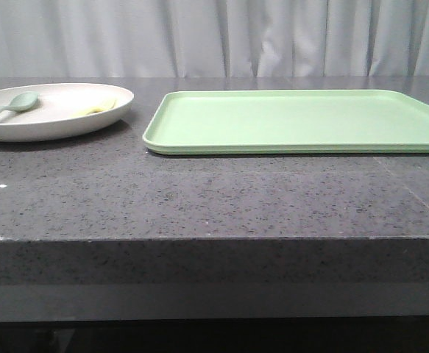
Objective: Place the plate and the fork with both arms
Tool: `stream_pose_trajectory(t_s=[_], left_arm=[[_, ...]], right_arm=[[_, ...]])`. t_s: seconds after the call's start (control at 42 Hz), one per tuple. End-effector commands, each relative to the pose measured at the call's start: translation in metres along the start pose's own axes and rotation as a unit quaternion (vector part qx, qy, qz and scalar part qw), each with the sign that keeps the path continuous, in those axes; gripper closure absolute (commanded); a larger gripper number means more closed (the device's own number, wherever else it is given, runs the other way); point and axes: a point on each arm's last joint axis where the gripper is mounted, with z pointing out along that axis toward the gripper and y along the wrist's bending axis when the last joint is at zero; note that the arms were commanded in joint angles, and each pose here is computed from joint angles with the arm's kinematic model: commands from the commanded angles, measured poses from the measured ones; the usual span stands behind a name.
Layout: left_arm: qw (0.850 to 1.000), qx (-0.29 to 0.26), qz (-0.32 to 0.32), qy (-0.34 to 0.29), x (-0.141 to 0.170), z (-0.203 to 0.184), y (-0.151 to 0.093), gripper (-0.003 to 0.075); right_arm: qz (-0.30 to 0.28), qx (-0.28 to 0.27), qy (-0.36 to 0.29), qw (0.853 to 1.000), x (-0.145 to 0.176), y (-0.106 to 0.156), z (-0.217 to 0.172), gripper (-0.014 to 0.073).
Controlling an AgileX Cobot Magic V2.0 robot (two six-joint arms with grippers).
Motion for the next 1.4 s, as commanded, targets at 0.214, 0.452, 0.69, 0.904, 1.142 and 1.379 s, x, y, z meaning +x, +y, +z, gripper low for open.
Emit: stream_pose_trajectory(t_s=[0.214,0.452,0.69,0.904,1.142,1.379], left_arm=[[0.995,0.004,-0.009,0.095,-0.060,0.030,-0.005,0.0738],[0.990,0.001,-0.009,0.143,-0.049,0.054,-0.004,0.0738],[0.987,-0.001,-0.009,0.161,-0.045,0.062,-0.004,0.0738],[0.987,-0.001,-0.009,0.161,-0.045,0.062,-0.004,0.0738],[0.987,-0.001,-0.008,0.161,-0.045,0.062,-0.004,0.0682],[0.987,-0.009,0.024,0.161,-0.045,0.062,-0.001,0.0099]], right_arm=[[-0.022,0.005,0.051,0.998,-0.053,0.002,0.027,0.0657],[-0.021,0.007,0.106,0.994,-0.044,0.002,0.051,0.0657],[-0.021,0.007,0.116,0.993,-0.041,0.002,0.055,0.0657],[-0.021,0.007,0.116,0.993,-0.041,0.002,0.055,0.0657],[-0.021,0.007,0.116,0.993,-0.041,0.002,0.055,0.0468],[-0.021,0.007,0.115,0.993,-0.041,0.002,0.055,-0.0071]])
